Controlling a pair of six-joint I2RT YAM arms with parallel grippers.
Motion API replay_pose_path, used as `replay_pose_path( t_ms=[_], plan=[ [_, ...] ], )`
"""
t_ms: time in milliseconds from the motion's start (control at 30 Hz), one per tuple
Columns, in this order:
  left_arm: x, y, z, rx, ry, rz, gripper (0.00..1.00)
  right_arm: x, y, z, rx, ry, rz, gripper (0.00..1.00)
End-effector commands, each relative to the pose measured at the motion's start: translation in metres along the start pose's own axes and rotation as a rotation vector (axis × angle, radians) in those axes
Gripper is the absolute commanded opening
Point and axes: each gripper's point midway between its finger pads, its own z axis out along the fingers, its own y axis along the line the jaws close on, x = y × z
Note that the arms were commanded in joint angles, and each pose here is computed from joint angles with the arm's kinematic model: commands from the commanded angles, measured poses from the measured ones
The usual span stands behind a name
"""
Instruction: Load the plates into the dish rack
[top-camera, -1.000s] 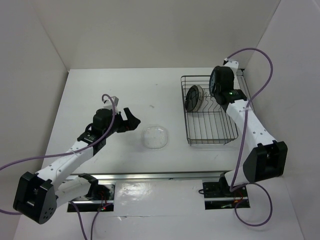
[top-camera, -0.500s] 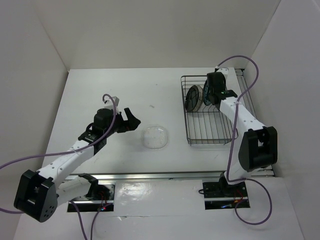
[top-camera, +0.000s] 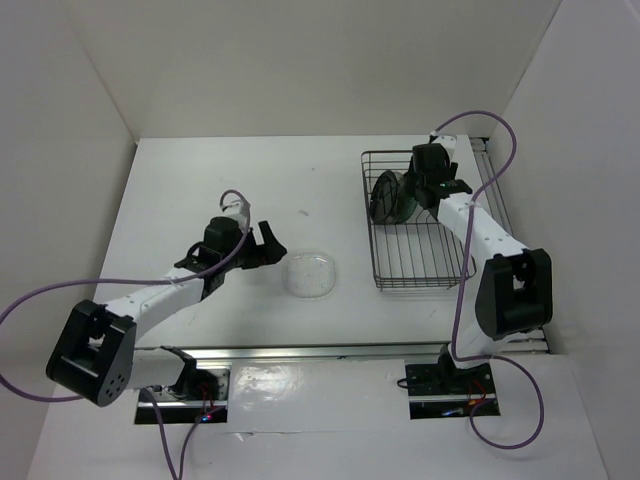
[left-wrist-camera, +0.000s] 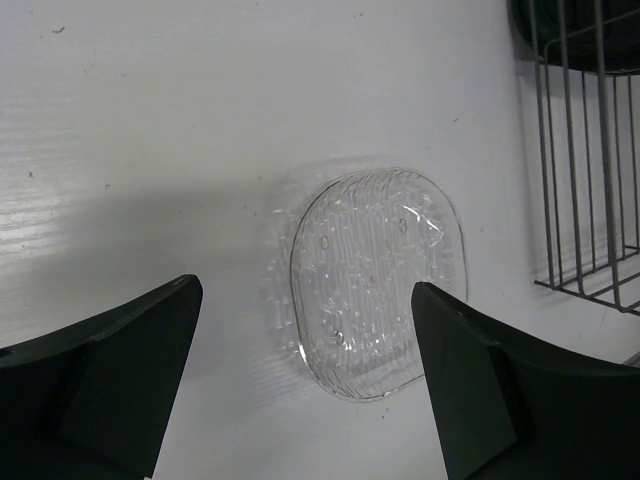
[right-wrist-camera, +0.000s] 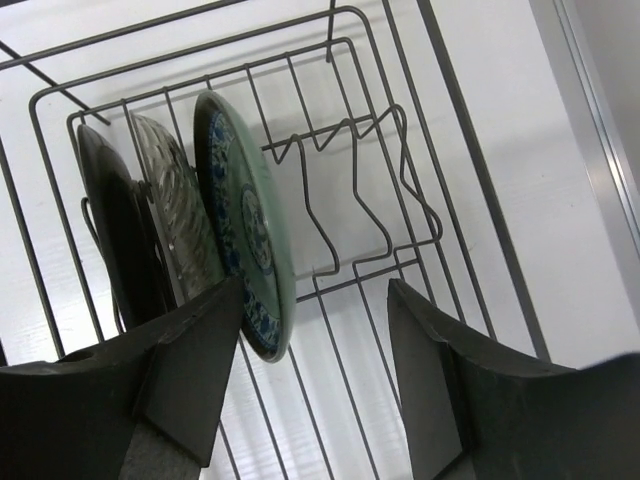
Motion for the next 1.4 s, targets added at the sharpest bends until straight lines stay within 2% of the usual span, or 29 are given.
replay_pose_path(
  t_ms=[0, 67, 133, 167, 367, 633, 767, 800, 867, 933, 967, 1000, 1067, 1100, 1133, 1233, 1267, 1300, 1367],
  plan=[
    [0.001, -0.004, 0.01, 0.036, -0.012, 0.0, 1.0, -0.023, -0.007, -0.004, 0.034, -0.065, 0.05, 0.67],
    [0.007, -0.001, 0.015, 0.034, 0.01, -0.002, 1.0, -0.035, -0.015, -0.013, 0.076, -0.094, 0.079, 0.78],
    [0.005, -0.004, 0.018, 0.051, 0.001, 0.0, 1.0, -0.042, -0.025, -0.026, 0.103, -0.106, 0.092, 0.78],
    [0.007, -0.005, 0.02, 0.06, 0.007, 0.0, 1.0, -0.047, -0.025, -0.034, 0.109, -0.121, 0.092, 0.88],
    [0.021, -0.004, 0.034, 0.054, 0.066, 0.003, 0.97, -0.077, -0.035, -0.081, 0.07, -0.222, 0.157, 0.89],
    [0.044, 0.008, 0.048, -0.06, 0.13, 0.028, 0.91, -0.104, -0.037, -0.127, -0.009, -0.313, 0.204, 0.89],
    [0.053, 0.009, 0.057, -0.113, 0.169, 0.051, 0.73, -0.109, -0.033, -0.143, -0.065, -0.337, 0.213, 0.89],
    [0.061, 0.011, 0.059, -0.124, 0.184, 0.06, 0.57, -0.111, -0.03, -0.143, -0.081, -0.343, 0.216, 0.89],
    [0.058, 0.011, 0.063, -0.156, 0.178, 0.052, 0.39, -0.103, -0.023, -0.14, -0.103, -0.321, 0.199, 0.89],
    [0.064, 0.018, 0.064, -0.188, 0.206, 0.054, 0.07, -0.106, -0.02, -0.144, -0.132, -0.33, 0.203, 0.89],
    [0.061, 0.015, 0.065, -0.188, 0.202, 0.041, 0.0, -0.101, -0.017, -0.141, -0.14, -0.317, 0.205, 0.89],
    [0.063, 0.022, 0.066, -0.215, 0.204, 0.045, 0.0, -0.097, -0.013, -0.139, -0.16, -0.31, 0.201, 0.89],
    [0.059, 0.021, 0.063, -0.227, 0.196, 0.047, 0.0, -0.098, 0.013, -0.151, -0.33, -0.319, 0.193, 0.89],
    [0.053, 0.017, 0.061, -0.216, 0.182, 0.046, 0.0, -0.081, 0.03, -0.145, -0.416, -0.29, 0.119, 0.93],
    [0.045, 0.011, 0.057, -0.198, 0.159, 0.054, 0.0, -0.071, 0.061, -0.162, -0.624, -0.262, 0.063, 0.94],
    [0.013, -0.027, 0.026, -0.004, 0.004, 0.082, 0.0, -0.038, 0.098, -0.18, -0.881, -0.19, -0.008, 0.94],
    [-0.004, -0.042, 0.017, 0.065, -0.075, 0.082, 0.0, -0.033, 0.106, -0.183, -0.93, -0.194, -0.02, 0.94],
    [-0.003, -0.044, 0.006, 0.097, -0.099, 0.095, 0.0, -0.021, 0.113, -0.186, -0.974, -0.175, -0.034, 0.92],
    [-0.028, -0.065, -0.02, 0.178, -0.199, 0.109, 0.0, 0.008, 0.125, -0.195, -1.07, -0.13, -0.093, 0.92]
  ],
)
